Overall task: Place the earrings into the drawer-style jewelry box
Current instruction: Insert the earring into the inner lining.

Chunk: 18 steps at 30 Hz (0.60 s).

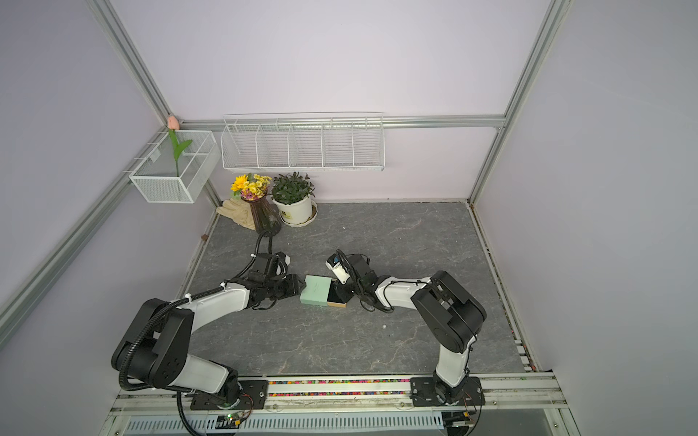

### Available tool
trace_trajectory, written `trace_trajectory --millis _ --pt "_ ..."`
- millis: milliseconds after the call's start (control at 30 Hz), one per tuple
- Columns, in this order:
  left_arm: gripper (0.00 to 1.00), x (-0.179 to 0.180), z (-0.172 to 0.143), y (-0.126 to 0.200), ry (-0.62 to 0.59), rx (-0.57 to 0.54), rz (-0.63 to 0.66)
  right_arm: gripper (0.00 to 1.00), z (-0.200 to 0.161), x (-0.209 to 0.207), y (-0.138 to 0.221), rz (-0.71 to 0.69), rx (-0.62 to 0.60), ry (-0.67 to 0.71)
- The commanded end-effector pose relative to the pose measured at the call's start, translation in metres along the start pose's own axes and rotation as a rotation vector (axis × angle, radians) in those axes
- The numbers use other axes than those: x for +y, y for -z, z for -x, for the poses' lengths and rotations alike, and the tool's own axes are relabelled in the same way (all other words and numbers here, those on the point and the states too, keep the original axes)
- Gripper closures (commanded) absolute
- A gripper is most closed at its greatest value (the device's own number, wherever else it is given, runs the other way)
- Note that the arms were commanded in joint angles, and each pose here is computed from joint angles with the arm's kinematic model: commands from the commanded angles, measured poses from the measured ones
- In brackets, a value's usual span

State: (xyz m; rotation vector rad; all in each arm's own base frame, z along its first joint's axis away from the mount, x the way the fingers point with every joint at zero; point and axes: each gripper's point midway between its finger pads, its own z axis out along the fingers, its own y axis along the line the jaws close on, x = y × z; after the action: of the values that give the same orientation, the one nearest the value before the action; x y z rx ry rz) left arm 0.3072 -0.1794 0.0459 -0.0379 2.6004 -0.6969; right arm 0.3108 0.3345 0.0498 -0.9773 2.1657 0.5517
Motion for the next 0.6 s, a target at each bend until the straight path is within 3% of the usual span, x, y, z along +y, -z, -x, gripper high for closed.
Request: trace_trajectory --millis 0,567 --pt "0.54 0.007 -0.005 -0.003 0.002 0.020 0.033 0.93 0.008 0.003 0.009 -0.004 -0.008 0.038" --pt "0.54 0.008 -0.006 -0.004 0.003 0.023 0.033 0.93 0.004 0.004 0.002 0.006 0.004 0.041"
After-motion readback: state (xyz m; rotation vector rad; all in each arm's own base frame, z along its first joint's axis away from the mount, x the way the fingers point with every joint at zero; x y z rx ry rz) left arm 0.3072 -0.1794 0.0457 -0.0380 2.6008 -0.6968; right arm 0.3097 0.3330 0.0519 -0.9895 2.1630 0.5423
